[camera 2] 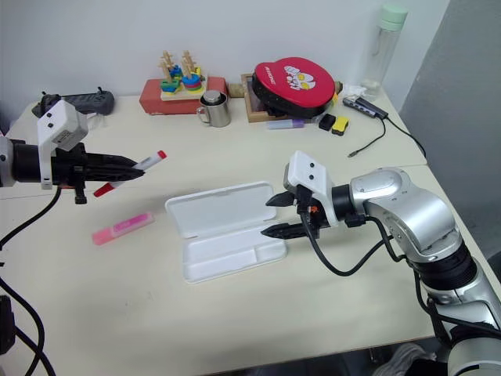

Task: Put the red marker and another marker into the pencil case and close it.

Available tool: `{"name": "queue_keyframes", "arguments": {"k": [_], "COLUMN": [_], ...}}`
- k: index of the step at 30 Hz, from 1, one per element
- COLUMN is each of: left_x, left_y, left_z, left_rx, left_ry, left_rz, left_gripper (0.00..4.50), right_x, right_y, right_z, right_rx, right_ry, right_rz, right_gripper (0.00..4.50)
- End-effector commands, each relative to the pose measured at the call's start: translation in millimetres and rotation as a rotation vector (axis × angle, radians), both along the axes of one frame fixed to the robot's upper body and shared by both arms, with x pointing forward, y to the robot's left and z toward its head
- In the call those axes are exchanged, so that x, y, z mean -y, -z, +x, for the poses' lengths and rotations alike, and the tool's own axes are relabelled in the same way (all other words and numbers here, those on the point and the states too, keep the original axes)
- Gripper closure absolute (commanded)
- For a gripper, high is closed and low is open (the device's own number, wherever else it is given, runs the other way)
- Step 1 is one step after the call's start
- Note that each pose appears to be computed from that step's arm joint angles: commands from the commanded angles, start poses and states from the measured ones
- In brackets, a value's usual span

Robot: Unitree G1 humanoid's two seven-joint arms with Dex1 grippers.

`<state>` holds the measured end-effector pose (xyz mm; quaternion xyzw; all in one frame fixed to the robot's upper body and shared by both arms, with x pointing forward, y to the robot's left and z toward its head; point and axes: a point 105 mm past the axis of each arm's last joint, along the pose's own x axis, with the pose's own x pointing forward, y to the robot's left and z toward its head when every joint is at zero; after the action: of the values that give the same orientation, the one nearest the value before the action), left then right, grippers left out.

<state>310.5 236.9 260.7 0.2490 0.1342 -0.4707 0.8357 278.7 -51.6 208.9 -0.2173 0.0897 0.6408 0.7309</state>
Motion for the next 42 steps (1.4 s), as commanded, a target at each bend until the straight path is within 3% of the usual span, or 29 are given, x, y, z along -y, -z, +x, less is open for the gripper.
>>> {"name": "queue_keyframes", "arguments": {"k": [1, 5, 9, 13, 33, 38, 40, 42], "left_x": [39.5, 75.1, 89.9, 100.0, 120.4, 127.8, 129.2, 130.1], "left_y": [-10.3, 17.6, 59.0, 78.1, 115.2, 118.3, 116.5, 113.3], "left_z": [-23.8, -46.4, -49.7, -48.6, -13.7, -15.9, -15.3, -15.3], "left_rx": [0.030, -0.039, -0.056, -0.020, 0.080, 0.061, 0.065, 0.061], "left_ry": [0.099, 0.198, 0.205, 0.228, 0.166, 0.178, 0.175, 0.176], "left_rz": [-0.051, -0.057, 0.005, 0.049, 0.062, 0.031, 0.016, 0.002], "left_gripper": [4.08, 4.08, 4.08, 4.08, 4.08, 4.08, 3.39, 3.21], "right_x": [-0.8, -1.8, -2.1, -1.5, 2.3, 2.1, 2.1, 2.0], "right_y": [-5.2, -4.4, -3.6, -3.7, -0.8, -0.7, -0.7, -0.8], "right_z": [-3.3, -2.5, -1.2, -0.5, -2.5, -3.0, -3.1, -3.3], "right_rx": [0.035, 0.037, 0.038, 0.039, 0.029, 0.026, 0.026, 0.027], "right_ry": [-0.026, -0.026, -0.024, -0.023, -0.014, -0.015, -0.014, -0.014], "right_rz": [0.007, 0.008, 0.009, 0.007, 0.003, 0.003, 0.003, 0.003], "right_gripper": [1.44, 1.44, 1.44, 1.44, 1.44, 1.44, 1.44, 1.44]}}
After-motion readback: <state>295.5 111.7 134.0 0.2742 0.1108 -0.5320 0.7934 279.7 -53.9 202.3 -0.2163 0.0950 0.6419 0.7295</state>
